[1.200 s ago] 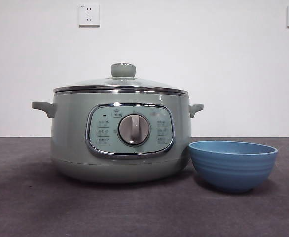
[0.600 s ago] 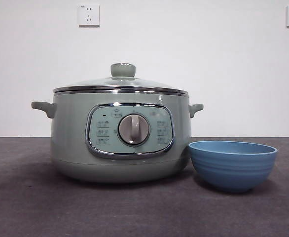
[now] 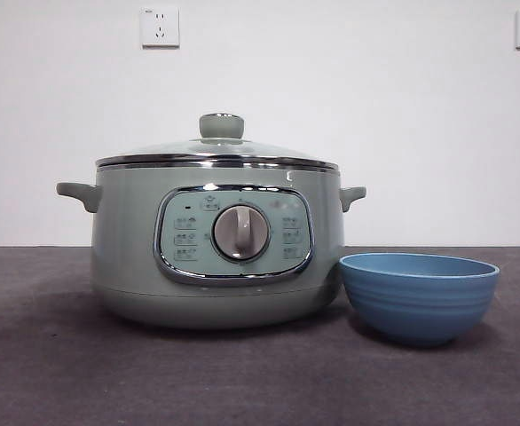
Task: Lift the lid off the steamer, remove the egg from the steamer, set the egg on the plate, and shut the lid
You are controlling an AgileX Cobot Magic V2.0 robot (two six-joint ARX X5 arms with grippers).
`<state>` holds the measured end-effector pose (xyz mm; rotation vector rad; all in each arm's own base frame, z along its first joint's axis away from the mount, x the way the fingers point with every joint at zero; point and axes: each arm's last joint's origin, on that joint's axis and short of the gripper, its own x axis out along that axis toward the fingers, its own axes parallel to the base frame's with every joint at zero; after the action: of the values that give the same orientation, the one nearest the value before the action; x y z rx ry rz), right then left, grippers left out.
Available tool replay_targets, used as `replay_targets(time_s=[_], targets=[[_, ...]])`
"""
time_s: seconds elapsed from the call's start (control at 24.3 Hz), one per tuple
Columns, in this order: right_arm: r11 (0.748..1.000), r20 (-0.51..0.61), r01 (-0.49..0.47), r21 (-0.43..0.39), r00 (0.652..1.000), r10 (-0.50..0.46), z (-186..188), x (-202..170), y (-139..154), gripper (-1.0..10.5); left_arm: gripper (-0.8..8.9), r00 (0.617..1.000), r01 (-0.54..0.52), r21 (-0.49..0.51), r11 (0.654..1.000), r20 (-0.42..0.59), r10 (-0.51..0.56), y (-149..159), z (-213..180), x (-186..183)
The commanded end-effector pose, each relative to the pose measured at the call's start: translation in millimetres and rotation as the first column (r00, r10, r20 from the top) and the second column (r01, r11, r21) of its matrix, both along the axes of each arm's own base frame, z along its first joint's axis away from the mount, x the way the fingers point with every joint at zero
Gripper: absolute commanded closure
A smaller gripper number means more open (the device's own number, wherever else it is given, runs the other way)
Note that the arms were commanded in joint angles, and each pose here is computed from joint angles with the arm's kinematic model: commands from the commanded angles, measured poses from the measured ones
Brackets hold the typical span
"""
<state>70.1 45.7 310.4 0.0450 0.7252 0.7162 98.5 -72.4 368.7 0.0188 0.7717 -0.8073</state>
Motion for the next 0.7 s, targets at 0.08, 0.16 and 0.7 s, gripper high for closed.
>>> replay_targets(time_s=[0.08, 0.16, 0.7], targets=[[1.0, 0.003, -0.003, -0.003, 1.0, 0.003, -1, 0, 0, 9.5, 8.18, 1.0, 0.003, 0.004, 1.0, -0.004, -0.003, -1, -2, 0], [1.0, 0.003, -0.003, -0.003, 1.0, 0.003, -1, 0, 0, 9.5, 8.18, 1.0, 0.003, 0.004, 1.0, -0.004, -0.003, -1, -2, 0], [1.0, 0.003, -0.002, -0.003, 1.0, 0.002, -1, 0, 0, 9.5, 8.17, 0.821, -0.148, 0.02, 0.989, 0.56, 0.111, 19, 33, 22]])
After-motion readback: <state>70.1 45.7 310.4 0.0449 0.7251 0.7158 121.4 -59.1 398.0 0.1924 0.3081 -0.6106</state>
